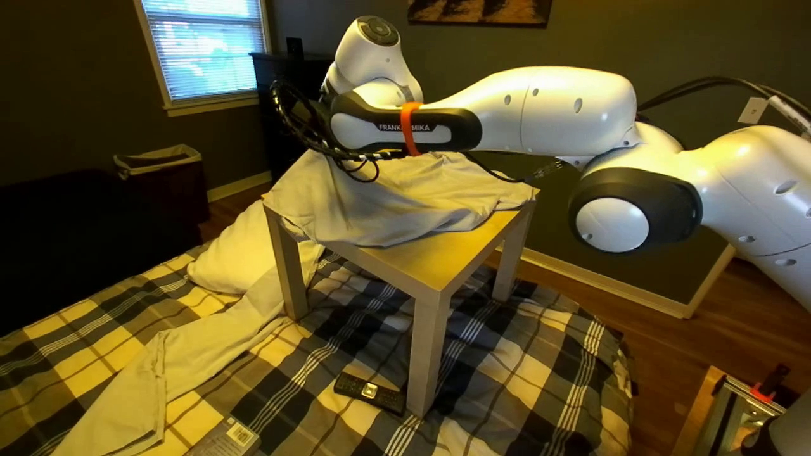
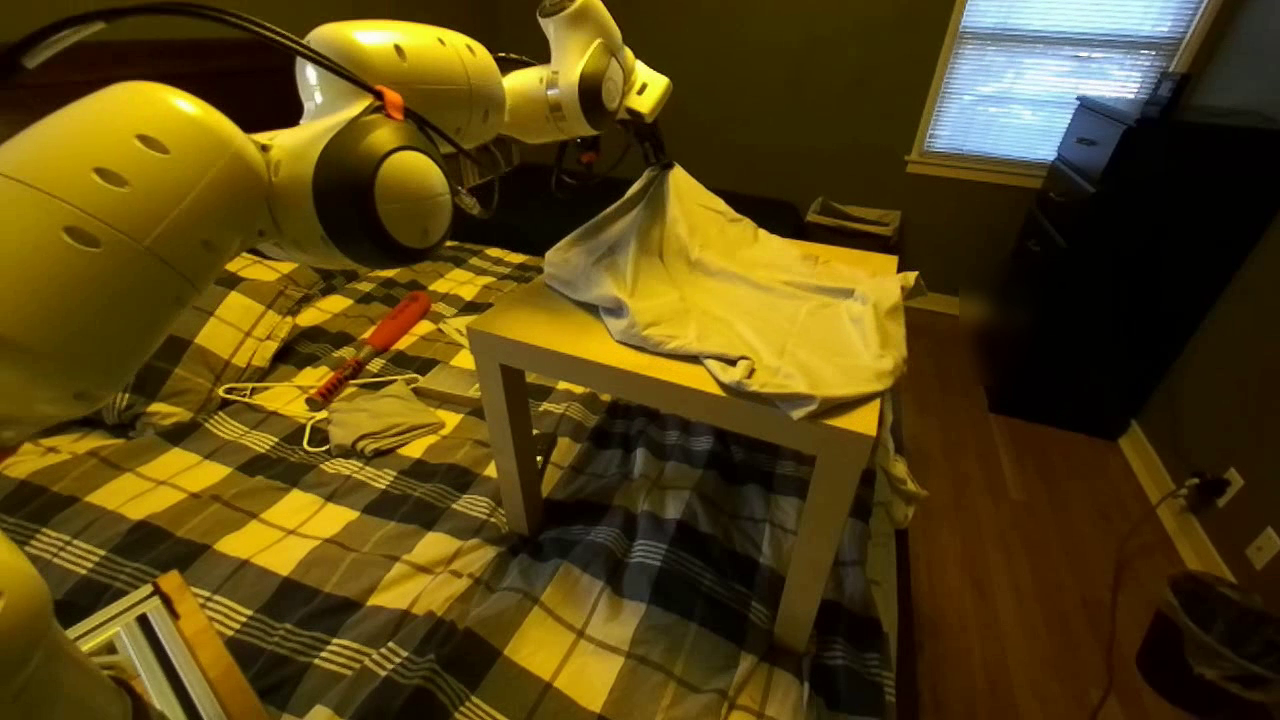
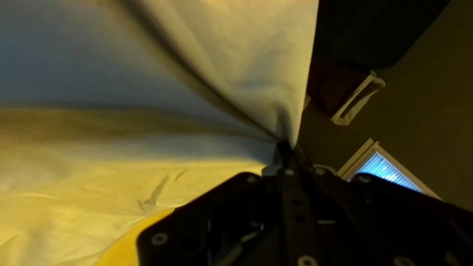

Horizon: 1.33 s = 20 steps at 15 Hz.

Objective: Spread the white pillow case across the table

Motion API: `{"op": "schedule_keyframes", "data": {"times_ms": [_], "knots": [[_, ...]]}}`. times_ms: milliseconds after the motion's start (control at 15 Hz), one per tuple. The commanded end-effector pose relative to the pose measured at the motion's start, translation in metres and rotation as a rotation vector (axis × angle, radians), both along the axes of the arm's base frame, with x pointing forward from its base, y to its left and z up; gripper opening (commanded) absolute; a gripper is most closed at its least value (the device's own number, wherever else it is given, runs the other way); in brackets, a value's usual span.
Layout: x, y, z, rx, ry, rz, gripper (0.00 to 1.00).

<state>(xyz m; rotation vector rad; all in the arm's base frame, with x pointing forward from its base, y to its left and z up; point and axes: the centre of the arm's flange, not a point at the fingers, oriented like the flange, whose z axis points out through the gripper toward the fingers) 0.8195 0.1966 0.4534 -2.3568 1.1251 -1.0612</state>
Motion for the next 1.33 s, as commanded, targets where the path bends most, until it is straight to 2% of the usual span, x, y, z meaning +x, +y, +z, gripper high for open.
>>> {"op": "schedule_keyframes", "data": {"times_ms": [0, 67, 267, 400, 533, 733, 867, 1067, 1267], "knots": [[0.047, 0.017, -0.015, -0.040, -0.049, -0.047, 0.26], [0.044, 0.015, -0.019, -0.060, -0.030, -0.040, 0.27], [0.029, 0.008, -0.018, -0.051, 0.062, 0.004, 0.47], [0.012, 0.001, -0.008, -0.068, 0.152, 0.021, 0.63], [-0.009, -0.005, 0.005, -0.130, 0.267, 0.001, 0.78], [-0.041, -0.015, 0.021, -0.154, 0.432, 0.034, 0.99], [-0.062, -0.015, 0.026, -0.156, 0.514, 0.102, 1.00], [-0.086, -0.002, 0.028, -0.132, 0.572, 0.248, 1.00], [-0.099, 0.007, 0.007, -0.106, 0.659, 0.365, 1.00]]}}
